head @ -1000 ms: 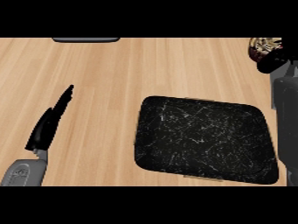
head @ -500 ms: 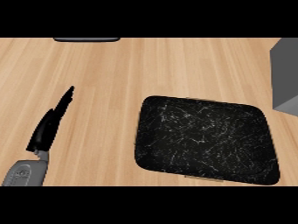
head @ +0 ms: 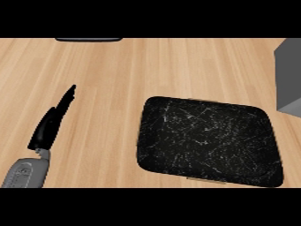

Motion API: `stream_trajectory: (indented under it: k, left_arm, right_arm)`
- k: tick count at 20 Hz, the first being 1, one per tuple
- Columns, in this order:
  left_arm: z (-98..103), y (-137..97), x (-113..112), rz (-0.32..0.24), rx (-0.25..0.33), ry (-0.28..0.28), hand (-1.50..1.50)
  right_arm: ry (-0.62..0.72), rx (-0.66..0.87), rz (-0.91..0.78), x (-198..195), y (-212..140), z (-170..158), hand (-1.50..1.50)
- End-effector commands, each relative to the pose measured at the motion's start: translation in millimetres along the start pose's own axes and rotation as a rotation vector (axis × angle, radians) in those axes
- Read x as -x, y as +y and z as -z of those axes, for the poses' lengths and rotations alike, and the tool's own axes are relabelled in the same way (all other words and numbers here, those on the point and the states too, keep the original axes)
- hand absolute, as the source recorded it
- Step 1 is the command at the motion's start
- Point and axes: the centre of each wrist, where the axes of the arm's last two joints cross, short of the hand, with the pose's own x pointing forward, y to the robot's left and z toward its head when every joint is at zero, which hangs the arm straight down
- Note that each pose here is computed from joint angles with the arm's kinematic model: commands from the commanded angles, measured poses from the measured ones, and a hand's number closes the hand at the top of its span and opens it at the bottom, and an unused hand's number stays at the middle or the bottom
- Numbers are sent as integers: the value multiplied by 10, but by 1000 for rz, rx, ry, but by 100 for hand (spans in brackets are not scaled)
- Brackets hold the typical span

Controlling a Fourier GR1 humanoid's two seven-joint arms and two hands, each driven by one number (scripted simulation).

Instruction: Pick the cupcake from the tray and place it in the cardboard box

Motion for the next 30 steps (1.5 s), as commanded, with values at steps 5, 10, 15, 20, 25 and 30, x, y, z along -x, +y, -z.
stream_trajectory:
  k: [5,10,15,20,25,30]
  left_arm:
    - [3,-12,61,2,9,-6,0]
    - [-42,154,53,9,9,-9,0]
    - [-14,60,8,5,-5,-13,0]
    - [-91,-59,-21,1,23,1,0]
    - [-39,74,16,-3,-18,-15,0]
    - [55,4,-19,-8,1,6,0]
  right_arm:
    - [-22,-334,148,417,679,183,-150]
    - [-110,-114,369,517,704,209,-150]
    - [-140,5,717,401,557,281,-150]
    - [-60,-10,931,636,592,387,-150]
    - [6,153,1064,1194,735,340,-150]
    - [11,256,1135,1458,864,301,-150]
